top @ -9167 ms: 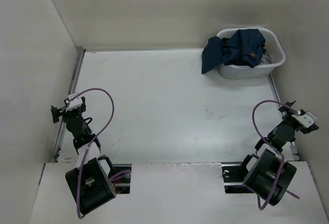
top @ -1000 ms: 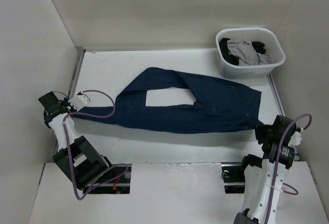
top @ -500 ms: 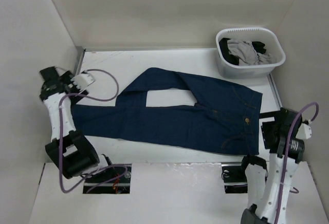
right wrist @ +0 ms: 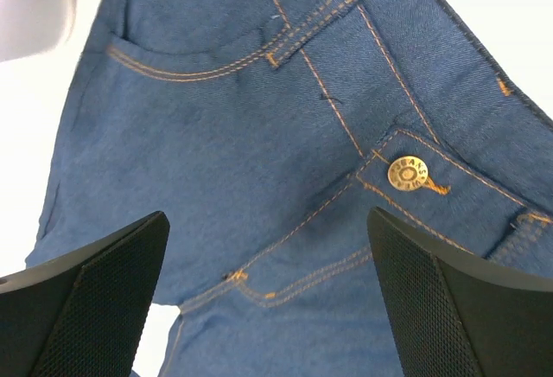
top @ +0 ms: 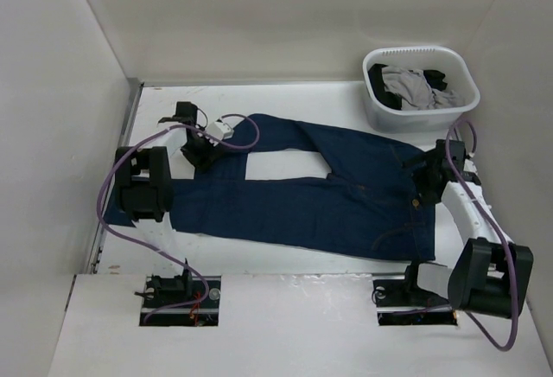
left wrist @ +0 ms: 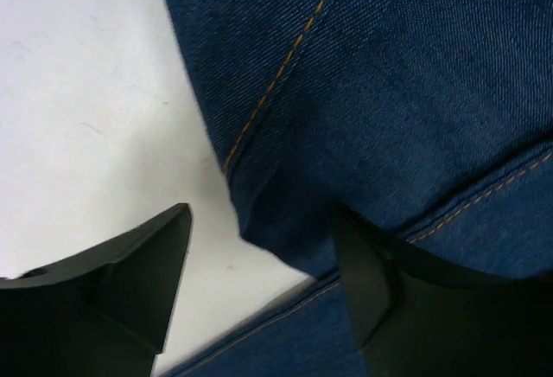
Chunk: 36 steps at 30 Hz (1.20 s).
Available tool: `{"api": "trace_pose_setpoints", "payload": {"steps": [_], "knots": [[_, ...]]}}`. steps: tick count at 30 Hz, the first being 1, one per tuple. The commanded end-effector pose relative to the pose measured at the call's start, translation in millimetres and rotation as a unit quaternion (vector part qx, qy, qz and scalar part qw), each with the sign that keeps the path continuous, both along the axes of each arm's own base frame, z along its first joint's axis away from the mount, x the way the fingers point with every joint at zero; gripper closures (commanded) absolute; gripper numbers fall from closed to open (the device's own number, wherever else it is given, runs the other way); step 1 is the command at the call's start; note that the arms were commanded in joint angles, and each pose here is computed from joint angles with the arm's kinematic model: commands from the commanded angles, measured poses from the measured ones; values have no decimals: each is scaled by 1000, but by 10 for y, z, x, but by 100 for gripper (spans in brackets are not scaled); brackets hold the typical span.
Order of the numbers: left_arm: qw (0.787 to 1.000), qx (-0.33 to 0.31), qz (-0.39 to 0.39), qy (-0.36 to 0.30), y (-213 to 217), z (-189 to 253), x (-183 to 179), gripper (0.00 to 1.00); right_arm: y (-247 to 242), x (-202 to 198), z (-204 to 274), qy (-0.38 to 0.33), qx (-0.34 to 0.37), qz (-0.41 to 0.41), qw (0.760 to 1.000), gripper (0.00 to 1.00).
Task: Fold and stack the trousers
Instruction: Flatten the trousers out
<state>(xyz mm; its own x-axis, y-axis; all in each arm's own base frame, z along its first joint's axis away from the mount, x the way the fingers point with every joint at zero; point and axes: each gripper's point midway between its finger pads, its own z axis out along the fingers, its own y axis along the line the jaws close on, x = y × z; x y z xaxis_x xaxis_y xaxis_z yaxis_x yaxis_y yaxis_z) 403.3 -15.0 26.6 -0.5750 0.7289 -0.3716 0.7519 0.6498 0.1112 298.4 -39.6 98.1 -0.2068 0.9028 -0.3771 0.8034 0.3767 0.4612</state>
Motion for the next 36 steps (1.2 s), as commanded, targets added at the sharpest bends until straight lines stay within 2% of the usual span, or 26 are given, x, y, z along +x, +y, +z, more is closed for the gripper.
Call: {"api": "trace_pose_setpoints", "payload": {"steps": [1,2,4,6,9,11,14,15,16,18,20,22,24,26,30,31,32,34,36], "knots": [[999,-21,24,4,-155,-15,67,48,-14,66,-209,-2,3,-21,1000,0],[999,-22,28,8,-175,-49,74,58,-11,66,-275,3,7,-26,1000,0],[999,-20,37,14,-183,-90,105,89,22,56,-471,22,26,-37,999,0],[999,-5,50,-14,-114,28,232,98,53,29,-646,48,40,-43,997,0],[980,47,91,-171,217,752,726,100,115,-11,-835,81,50,-38,995,0],[941,102,93,-308,438,1500,995,100,129,-56,-943,101,51,-41,993,0],[880,169,71,-439,597,2325,1129,100,127,-104,-1035,114,51,-46,991,0],[853,193,64,-481,653,2597,1144,100,131,-132,-1080,122,52,-46,990,0],[840,205,59,-498,678,2700,1145,100,133,-143,-1100,125,52,-46,990,0],[802,241,33,-546,702,2933,1126,98,147,-177,-1151,133,52,-43,989,0],[783,264,1,-563,676,2895,1078,96,148,-191,-1180,135,52,-42,989,0],[788,286,-39,-544,661,2584,1004,94,149,-199,-1188,134,51,-41,989,0],[811,298,-61,-500,766,2114,871,93,148,-197,-1180,132,50,-39,989,0],[833,307,-64,-456,970,1718,717,92,151,-186,-1156,128,49,-35,990,0],[862,330,-48,-382,1465,1154,443,86,158,-162,-1081,115,47,-26,992,0],[866,335,-47,-368,1553,1060,385,80,164,-156,-1051,110,47,-23,992,0],[873,343,-51,-342,1659,918,278,61,198,-116,-945,95,51,-9,994,0],[877,357,-48,-318,1802,880,116,39,238,-11,-666,57,28,35,997,0],[876,361,-23,-318,1971,1053,-19,34,271,-3,-330,32,-16,79,996,0]]}}
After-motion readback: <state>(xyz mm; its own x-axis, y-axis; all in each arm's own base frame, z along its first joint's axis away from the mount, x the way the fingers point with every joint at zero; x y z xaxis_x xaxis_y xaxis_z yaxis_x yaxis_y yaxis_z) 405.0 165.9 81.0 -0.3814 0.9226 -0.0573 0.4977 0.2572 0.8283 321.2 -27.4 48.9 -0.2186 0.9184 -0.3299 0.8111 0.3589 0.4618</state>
